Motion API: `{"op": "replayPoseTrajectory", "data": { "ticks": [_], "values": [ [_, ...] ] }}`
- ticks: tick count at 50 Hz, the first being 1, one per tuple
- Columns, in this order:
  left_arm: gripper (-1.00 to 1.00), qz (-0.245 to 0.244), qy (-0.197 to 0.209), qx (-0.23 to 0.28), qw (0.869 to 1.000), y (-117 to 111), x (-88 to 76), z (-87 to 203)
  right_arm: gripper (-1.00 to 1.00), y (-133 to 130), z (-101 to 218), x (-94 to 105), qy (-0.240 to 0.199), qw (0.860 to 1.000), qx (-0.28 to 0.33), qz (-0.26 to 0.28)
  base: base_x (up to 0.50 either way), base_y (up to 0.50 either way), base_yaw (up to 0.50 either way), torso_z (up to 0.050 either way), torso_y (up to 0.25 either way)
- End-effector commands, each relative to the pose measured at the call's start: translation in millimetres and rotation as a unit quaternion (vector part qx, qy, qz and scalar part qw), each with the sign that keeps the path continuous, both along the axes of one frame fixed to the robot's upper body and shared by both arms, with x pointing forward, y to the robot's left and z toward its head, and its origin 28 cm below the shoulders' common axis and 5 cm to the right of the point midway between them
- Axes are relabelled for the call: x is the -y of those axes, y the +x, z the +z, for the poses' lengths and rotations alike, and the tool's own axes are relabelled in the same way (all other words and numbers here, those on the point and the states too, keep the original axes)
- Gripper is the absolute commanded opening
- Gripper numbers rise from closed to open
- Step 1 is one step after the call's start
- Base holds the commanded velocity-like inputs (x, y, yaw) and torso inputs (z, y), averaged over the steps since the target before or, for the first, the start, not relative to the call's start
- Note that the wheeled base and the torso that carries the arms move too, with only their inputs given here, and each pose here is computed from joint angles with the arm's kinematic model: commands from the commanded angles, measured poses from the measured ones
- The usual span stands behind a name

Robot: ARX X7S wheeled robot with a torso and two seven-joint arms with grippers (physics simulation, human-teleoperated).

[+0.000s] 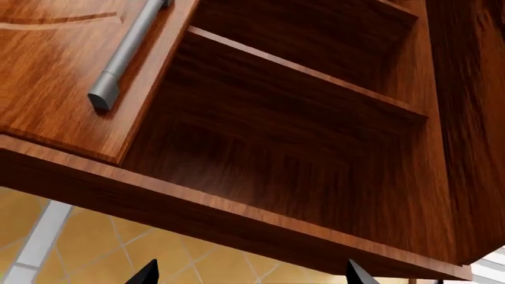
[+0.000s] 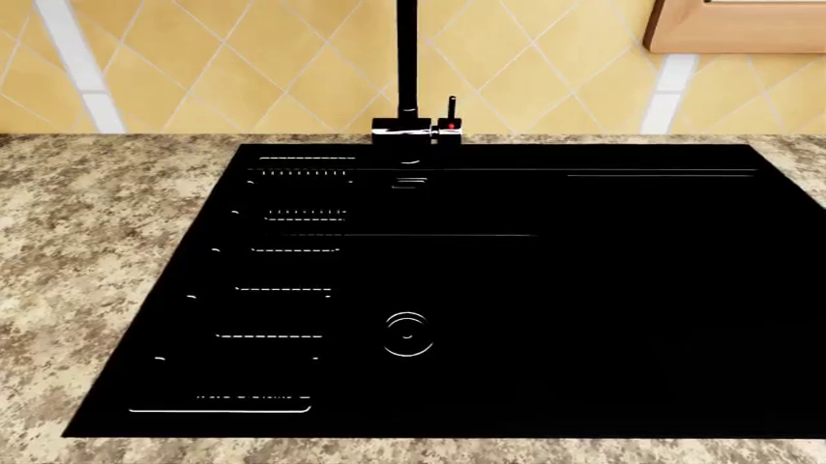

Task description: Pick the kettle from the counter and place it on the tray. Then pick the mug from the cabinet and place it on the tray. Then close the cabinet doors.

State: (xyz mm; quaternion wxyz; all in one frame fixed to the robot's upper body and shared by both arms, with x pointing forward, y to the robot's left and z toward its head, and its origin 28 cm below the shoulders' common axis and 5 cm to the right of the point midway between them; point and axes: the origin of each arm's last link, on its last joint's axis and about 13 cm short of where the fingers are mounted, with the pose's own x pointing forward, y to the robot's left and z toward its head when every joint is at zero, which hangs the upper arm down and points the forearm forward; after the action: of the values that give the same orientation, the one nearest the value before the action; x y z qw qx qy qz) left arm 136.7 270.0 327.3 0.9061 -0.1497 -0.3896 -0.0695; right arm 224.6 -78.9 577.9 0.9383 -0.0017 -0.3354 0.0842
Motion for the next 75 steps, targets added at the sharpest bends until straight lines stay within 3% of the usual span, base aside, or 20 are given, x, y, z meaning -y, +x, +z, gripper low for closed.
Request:
{"op": "replayPoseTrajectory", "data": {
  "ticks": [1, 14, 35, 59, 67, 75],
  "values": [
    [1.00, 0.000, -0.004, -0.003, 1.000, 0, -1.5, -3, 1.00, 23, -27, -34.7, -0.060, 0.991, -0.069, 0.097, 0.00, 0.00, 0.01, 0.000, 0.000],
    [1.00, -0.004, -0.006, -0.005, 1.000, 1, -0.5, -5, 1.00, 41, -51, -54.4, -0.106, 0.985, -0.097, 0.096, 0.01, 0.00, 0.01, 0.001, 0.000],
    [1.00, -0.004, -0.011, -0.007, 1.000, 3, -2.5, -5, 1.00, 72, -77, -64.9, -0.244, 0.965, -0.089, -0.049, 0.01, 0.00, 0.01, 0.000, 0.000],
    [1.00, -0.004, -0.015, -0.011, 1.000, 4, -3.6, -9, 1.00, 93, -88, -69.5, -0.312, 0.937, -0.077, -0.137, 0.01, 0.00, 0.00, 0.000, 0.000],
    [1.00, -0.002, -0.018, -0.011, 1.000, 4, -5.1, -9, 1.00, 85, -80, -77.1, -0.295, 0.947, -0.076, -0.103, 0.01, 0.00, 0.00, 0.000, 0.000],
    [1.00, -0.001, -0.019, -0.011, 1.000, 4, -5.9, -10, 1.00, 59, -59, -86.7, -0.225, 0.971, -0.078, 0.014, 0.01, 0.00, 0.00, 0.000, 0.000]
  ]
}}
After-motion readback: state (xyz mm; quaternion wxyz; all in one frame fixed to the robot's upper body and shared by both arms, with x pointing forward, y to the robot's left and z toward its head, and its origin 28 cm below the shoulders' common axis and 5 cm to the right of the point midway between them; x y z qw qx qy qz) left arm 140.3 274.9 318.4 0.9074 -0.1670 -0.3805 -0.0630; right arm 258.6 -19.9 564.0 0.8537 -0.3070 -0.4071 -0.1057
